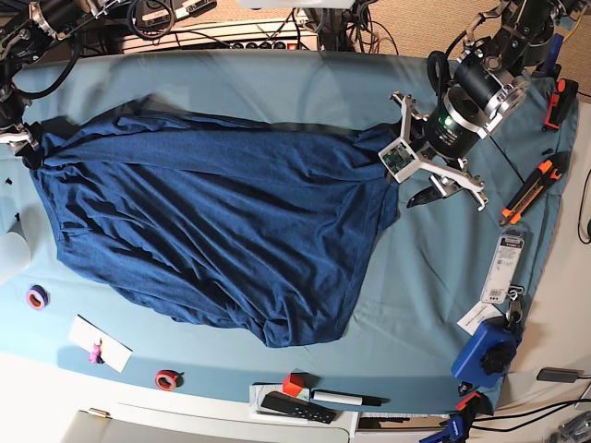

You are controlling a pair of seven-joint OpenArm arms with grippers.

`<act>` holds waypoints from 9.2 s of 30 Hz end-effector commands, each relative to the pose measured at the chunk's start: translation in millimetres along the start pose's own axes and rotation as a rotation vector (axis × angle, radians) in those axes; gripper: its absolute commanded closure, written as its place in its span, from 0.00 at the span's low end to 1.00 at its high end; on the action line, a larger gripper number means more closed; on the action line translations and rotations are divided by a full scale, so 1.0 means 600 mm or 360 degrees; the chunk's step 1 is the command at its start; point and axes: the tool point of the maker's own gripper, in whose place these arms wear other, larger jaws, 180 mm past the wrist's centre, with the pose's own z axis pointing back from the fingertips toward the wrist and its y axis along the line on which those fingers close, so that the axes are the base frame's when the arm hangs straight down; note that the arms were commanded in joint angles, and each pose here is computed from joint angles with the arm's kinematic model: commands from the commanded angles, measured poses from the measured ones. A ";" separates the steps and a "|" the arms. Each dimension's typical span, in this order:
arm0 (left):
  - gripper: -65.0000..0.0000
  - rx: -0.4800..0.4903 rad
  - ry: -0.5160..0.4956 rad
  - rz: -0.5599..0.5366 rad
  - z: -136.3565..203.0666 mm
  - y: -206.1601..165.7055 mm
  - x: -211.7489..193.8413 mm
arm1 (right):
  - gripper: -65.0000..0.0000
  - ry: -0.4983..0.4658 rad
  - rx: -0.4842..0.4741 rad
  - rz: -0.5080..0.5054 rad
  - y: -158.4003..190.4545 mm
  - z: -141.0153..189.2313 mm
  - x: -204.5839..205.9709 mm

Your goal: Layout the t-shirt on the table in an organized manner, then fold the t-shirt properly

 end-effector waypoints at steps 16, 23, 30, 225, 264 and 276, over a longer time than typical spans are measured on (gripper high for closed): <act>0.56 -0.0086 -0.0189 0.0181 -0.006 -0.029 0.061 | 0.53 -0.0429 -0.0008 -0.0347 -0.067 0.105 0.042; 0.56 -0.0138 -0.0242 0.0229 -0.008 -0.044 0.080 | 0.53 -0.0340 0.0085 -0.0384 -0.026 0.064 -0.001; 0.56 -0.0138 -0.0242 0.0229 -0.008 -0.044 0.080 | 0.53 -0.0277 0.0043 -0.0433 -0.006 0.020 -0.006; 1.00 -0.0806 0.0172 0.1759 0.058 -0.163 -0.177 | 1.00 0.0171 -0.0016 -0.0090 -0.050 0.063 -0.018; 1.00 -0.0817 0.0199 0.1693 0.060 -0.168 -0.182 | 1.00 0.0260 -0.0123 -0.0035 -0.072 0.069 -0.038; 1.00 -0.0932 -0.0064 0.1698 0.067 -0.158 -0.133 | 1.00 0.0190 -0.0001 0.0010 -0.050 0.066 -0.025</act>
